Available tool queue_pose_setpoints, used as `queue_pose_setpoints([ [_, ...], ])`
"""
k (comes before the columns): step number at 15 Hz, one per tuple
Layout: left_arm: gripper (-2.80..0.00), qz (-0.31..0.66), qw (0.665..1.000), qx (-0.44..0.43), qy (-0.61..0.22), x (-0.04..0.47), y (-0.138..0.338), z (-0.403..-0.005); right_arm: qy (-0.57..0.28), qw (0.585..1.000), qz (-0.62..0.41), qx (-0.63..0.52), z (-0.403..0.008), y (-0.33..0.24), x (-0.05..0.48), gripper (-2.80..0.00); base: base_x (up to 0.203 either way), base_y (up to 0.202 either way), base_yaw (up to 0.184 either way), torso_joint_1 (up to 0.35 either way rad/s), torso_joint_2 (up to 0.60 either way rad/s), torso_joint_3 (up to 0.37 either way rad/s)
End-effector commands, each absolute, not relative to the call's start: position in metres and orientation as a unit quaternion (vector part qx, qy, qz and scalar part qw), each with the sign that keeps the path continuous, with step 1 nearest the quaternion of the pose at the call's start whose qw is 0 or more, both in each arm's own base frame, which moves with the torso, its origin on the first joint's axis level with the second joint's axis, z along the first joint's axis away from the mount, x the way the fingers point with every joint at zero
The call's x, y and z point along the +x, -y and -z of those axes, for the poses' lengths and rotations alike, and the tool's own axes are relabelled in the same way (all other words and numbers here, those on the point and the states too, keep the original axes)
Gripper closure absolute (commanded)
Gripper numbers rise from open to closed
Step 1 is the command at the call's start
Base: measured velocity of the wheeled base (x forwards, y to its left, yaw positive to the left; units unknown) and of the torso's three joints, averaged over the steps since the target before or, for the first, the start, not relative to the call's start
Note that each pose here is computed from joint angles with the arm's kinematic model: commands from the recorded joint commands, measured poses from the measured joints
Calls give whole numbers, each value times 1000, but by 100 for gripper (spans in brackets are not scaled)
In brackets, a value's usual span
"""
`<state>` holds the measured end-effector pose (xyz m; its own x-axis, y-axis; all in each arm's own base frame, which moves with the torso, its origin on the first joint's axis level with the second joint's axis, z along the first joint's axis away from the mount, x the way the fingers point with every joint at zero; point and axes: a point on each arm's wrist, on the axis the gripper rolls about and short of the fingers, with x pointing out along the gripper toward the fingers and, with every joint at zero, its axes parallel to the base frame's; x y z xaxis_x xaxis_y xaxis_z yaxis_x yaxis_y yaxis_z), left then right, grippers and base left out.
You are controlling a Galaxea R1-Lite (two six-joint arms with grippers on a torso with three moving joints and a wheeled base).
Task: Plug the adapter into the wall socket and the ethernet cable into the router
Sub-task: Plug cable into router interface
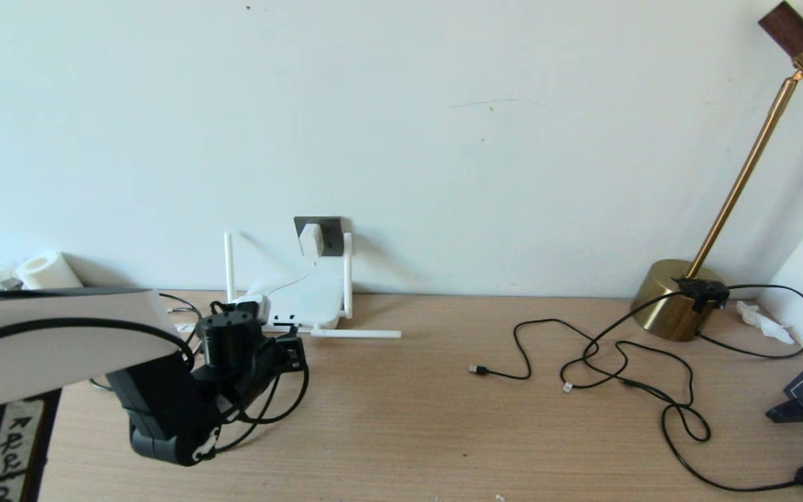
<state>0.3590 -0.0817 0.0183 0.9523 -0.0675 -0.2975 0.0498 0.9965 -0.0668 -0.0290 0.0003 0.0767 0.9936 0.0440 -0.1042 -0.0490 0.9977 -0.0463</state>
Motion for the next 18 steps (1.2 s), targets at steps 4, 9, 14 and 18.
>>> queue_pose_setpoints([
  [4,0,29,989,-30,-144,362,82,-20,-53,998,-24,-25,-77,0,-29,-280,0,0,0,0,0,0],
  [9,0,30,988,-23,-147,362,82,-18,-53,998,-24,-25,-77,0,-29,-280,0,0,0,0,0,0],
  [14,0,29,989,-23,-146,362,82,-18,-53,998,-24,-25,-77,0,-29,-280,0,0,0,0,0,0],
  [18,0,30,989,-13,-144,363,83,-19,-53,998,-24,-25,-77,0,-29,-280,0,0,0,0,0,0],
])
